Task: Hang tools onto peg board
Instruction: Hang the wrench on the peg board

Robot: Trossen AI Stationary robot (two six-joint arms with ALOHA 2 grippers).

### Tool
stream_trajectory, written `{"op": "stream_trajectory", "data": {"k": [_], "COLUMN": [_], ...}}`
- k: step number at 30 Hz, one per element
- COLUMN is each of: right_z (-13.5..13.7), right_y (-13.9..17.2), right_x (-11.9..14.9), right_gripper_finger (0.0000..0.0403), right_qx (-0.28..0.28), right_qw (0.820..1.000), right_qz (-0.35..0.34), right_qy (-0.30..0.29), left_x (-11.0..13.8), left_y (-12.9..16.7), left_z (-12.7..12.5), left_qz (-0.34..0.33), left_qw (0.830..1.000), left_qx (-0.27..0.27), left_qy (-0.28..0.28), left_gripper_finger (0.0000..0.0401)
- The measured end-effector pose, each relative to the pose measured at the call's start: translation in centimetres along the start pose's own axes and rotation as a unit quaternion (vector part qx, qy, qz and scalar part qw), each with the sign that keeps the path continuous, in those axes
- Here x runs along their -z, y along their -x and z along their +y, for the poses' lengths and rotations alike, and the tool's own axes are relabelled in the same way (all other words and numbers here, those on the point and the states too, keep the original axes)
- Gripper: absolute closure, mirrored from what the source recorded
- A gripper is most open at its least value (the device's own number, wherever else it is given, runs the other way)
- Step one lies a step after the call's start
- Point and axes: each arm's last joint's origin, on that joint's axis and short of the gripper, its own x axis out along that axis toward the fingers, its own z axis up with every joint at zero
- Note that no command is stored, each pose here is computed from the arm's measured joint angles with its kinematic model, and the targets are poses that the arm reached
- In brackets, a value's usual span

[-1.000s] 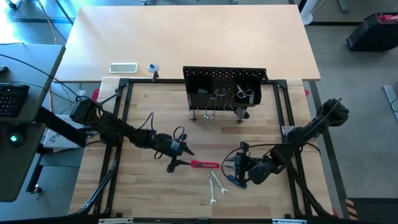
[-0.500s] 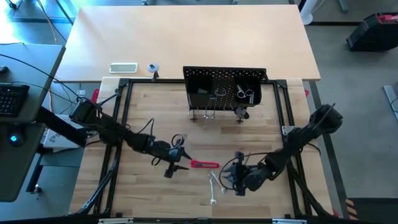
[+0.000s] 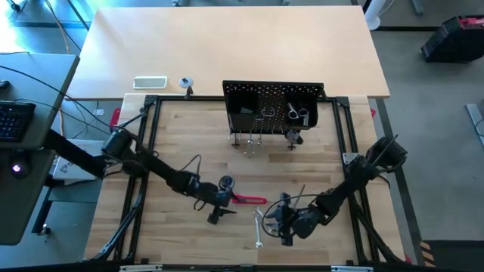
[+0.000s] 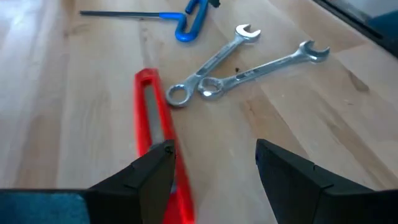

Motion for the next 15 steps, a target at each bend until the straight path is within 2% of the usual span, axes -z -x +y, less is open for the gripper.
{"op": "stream_trajectory", "data": {"k": [5,9,12,15], "right_z": [0.2,0.2,0.0,-0.6], "right_y": [-1.1,-1.9,-2.4,-2.7], "right_x": [0.5,1.0,1.4,1.7], "right_gripper_finger": [0.0254,0.0239,0.0238,0.0238], "right_qx": [-0.032,-0.053,-0.049,-0.022], "right_qw": [0.999,0.996,0.995,0.995], "right_qz": [0.001,0.018,0.023,0.031], "right_qy": [-0.036,-0.066,-0.081,-0.091], "left_x": [-0.9,-1.5,-1.6,-1.6], "left_y": [-2.1,-3.2,-3.9,-4.6], "left_z": [-0.8,-1.1,-1.0,-0.7], "left_qz": [-0.005,-0.014,-0.010,-0.008], "left_qw": [0.999,0.998,0.997,0.998], "left_qx": [0.017,0.055,0.066,0.054], "left_qy": [-0.037,-0.037,-0.034,-0.028], "left_gripper_finger": [0.0185,0.0185,0.0185,0.0185]}}
